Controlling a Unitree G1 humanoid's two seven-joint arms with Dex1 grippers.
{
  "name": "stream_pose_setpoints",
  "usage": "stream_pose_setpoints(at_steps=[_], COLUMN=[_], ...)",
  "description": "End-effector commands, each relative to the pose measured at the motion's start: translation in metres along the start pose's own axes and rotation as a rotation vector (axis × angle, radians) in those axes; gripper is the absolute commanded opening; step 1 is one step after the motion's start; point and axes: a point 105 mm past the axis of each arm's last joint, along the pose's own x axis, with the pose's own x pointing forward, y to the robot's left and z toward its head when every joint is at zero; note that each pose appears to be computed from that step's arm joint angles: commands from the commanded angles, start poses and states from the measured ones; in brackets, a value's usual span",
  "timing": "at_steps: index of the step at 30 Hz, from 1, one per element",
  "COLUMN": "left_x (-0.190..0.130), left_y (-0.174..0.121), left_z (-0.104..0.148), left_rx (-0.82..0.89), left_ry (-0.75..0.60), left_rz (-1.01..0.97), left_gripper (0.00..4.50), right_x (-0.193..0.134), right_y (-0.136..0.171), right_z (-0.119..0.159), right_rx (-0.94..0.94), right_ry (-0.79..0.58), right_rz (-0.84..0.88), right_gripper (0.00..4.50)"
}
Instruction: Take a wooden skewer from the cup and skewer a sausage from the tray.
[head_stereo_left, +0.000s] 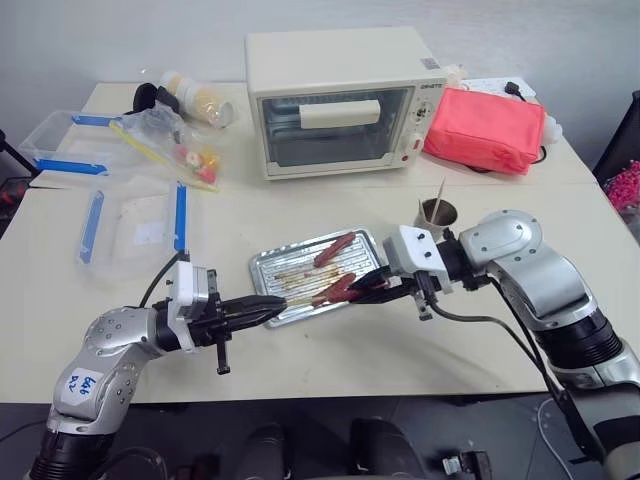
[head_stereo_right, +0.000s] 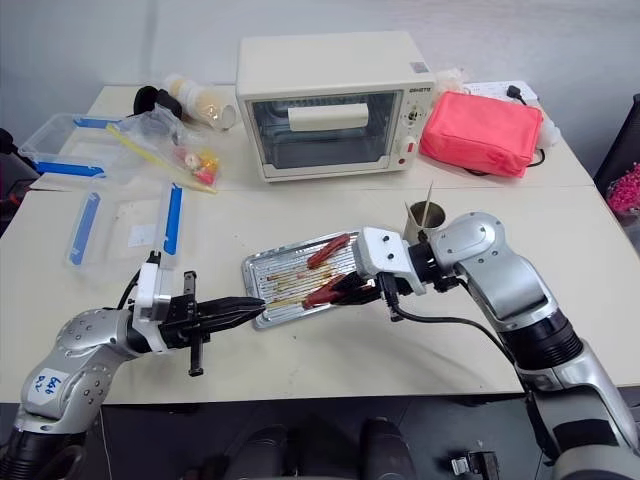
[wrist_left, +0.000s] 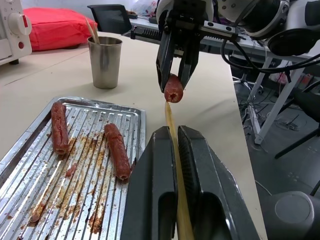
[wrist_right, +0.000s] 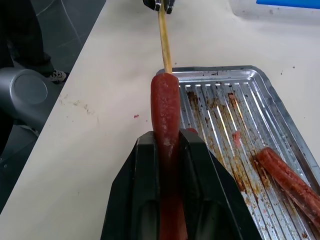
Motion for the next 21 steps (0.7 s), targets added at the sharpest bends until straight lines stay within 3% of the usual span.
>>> stream_pose_setpoints(at_steps=[1, 21], left_x=[0.003, 0.004], left_y=[-0.003, -0.002], left_z=[0.008, 0.005], left_rx=[0.032, 0.024], left_ry=[-0.027, -0.021], left_rz=[-0.014, -0.018], left_gripper=[0.00, 0.00], right_x=[-0.009, -0.001], right_y=[-0.002, -0.002], right_z=[-0.001, 0.005], right_rx=[-0.015, -0.043], right_ry=[0.009, -0.024], right_rz=[-0.028, -0.020], right_gripper=[0.39, 0.39])
